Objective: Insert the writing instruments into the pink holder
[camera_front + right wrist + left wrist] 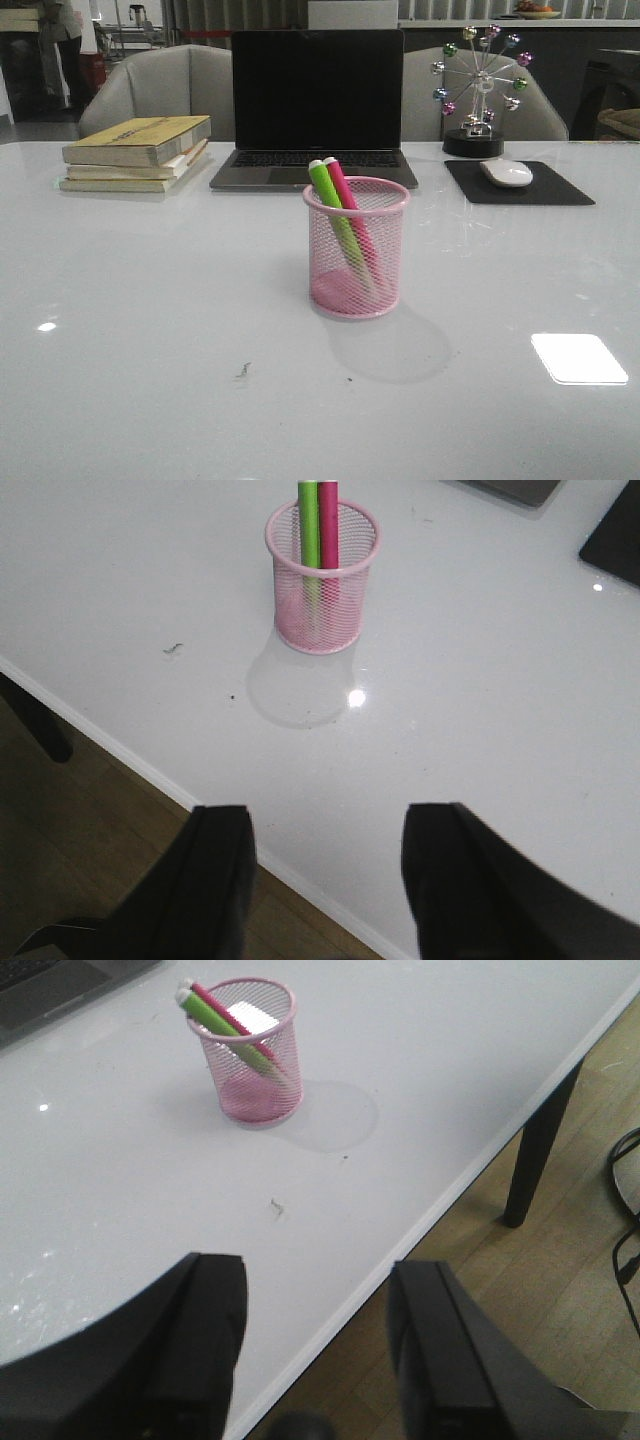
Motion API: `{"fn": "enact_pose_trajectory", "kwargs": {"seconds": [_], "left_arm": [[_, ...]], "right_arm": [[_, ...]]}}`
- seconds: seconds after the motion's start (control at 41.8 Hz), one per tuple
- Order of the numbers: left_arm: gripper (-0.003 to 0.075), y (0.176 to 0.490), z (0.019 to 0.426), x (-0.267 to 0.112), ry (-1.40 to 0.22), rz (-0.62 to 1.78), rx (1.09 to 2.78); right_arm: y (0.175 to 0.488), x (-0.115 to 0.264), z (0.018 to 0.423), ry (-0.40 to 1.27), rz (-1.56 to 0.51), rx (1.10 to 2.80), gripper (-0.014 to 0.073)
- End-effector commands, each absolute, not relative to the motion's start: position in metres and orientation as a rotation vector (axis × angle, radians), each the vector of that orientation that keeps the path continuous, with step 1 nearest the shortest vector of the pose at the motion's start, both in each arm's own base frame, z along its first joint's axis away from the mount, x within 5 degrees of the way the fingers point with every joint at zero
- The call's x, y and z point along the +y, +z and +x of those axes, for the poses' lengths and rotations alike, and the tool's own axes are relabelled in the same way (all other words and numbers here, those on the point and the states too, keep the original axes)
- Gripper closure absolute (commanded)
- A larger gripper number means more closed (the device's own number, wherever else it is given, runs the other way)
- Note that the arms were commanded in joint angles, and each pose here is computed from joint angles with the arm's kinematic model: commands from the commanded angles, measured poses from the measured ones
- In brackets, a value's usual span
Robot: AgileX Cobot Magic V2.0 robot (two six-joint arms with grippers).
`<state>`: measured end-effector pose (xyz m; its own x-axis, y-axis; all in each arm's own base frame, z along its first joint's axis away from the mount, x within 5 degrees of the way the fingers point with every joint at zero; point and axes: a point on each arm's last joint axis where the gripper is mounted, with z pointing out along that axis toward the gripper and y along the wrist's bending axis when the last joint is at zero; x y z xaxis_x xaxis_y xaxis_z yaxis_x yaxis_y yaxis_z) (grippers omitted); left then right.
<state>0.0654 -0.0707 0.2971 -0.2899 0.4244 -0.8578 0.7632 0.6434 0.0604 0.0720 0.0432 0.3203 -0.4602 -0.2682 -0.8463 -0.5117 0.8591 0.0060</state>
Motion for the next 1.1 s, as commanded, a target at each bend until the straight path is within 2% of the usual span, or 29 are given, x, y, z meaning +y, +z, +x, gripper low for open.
{"fn": "enact_pose_trajectory", "kwargs": {"seconds": [0.0, 0.072, 0.263, 0.335, 0.932, 1.075], "left_arm": [[0.0351, 0.31, 0.069, -0.07, -0.477, 0.847, 1.884], [0.0412, 0.31, 0.07, -0.069, -0.47, 0.821, 1.895], [0.0593, 0.31, 0.071, -0.068, -0.466, 0.806, 1.9], [0.0629, 0.31, 0.071, -0.068, -0.469, 0.805, 1.901], [0.0629, 0.309, 0.067, -0.065, -0.477, 0.796, 1.873], [0.0629, 0.305, 0.065, -0.049, -0.423, 0.626, 1.851]], "right_arm": [[0.333, 0.044, 0.074, 0.318, -0.56, 1.991, 0.0158], [0.332, 0.044, 0.074, 0.317, -0.562, 1.996, 0.0225], [0.332, 0.043, 0.074, 0.316, -0.563, 2.0, 0.0484], [0.332, 0.043, 0.074, 0.316, -0.563, 2.0, 0.0549], [0.332, 0.043, 0.074, 0.316, -0.563, 2.004, 0.054], [0.332, 0.043, 0.074, 0.315, -0.564, 2.004, 0.054]]}}
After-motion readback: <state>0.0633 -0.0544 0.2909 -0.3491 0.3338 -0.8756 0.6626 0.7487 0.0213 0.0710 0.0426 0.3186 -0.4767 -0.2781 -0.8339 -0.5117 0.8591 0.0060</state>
